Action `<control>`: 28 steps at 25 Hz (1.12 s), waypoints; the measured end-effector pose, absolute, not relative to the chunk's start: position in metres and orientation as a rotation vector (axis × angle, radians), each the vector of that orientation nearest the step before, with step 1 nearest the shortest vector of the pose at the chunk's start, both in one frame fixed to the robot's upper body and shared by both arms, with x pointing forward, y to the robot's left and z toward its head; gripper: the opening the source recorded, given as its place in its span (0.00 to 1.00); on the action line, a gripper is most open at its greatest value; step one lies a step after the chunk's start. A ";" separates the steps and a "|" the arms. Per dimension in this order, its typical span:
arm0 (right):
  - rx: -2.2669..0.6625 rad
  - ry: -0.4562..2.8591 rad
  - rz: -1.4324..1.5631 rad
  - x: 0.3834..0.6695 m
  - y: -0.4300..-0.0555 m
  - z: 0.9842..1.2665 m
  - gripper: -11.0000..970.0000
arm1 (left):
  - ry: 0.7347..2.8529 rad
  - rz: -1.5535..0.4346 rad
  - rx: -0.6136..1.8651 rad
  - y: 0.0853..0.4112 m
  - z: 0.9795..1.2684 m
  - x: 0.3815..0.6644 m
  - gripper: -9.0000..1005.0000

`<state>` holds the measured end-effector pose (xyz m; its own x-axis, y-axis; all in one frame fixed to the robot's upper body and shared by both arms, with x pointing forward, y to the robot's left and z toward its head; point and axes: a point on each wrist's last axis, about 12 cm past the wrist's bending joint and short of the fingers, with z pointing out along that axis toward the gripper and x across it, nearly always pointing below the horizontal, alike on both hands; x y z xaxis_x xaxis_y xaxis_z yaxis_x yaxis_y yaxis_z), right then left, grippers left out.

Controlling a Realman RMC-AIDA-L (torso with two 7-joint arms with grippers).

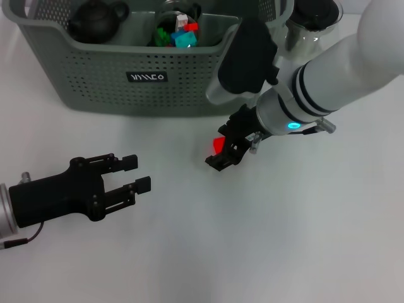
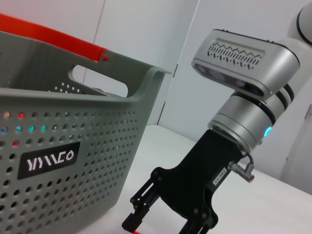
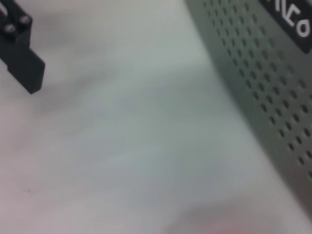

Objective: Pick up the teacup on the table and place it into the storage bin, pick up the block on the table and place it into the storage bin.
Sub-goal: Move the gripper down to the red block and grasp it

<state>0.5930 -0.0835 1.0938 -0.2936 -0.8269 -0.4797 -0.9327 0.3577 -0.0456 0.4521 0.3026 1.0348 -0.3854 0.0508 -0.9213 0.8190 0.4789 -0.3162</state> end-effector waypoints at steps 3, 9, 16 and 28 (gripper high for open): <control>-1.549 2.194 0.329 0.591 -0.082 1.092 0.76 | 1.776 -1.011 0.738 0.303 1.035 0.452 0.54; -1.569 2.251 0.380 0.585 -0.083 1.098 0.75 | 1.783 -1.004 0.734 0.303 1.034 0.452 0.54; -1.559 2.324 0.473 0.581 -0.092 1.110 0.75 | 1.783 -1.007 0.734 0.303 1.034 0.452 0.54; -1.508 2.311 0.432 0.585 -0.089 1.101 0.74 | 1.781 -1.008 0.739 0.302 1.034 0.454 0.54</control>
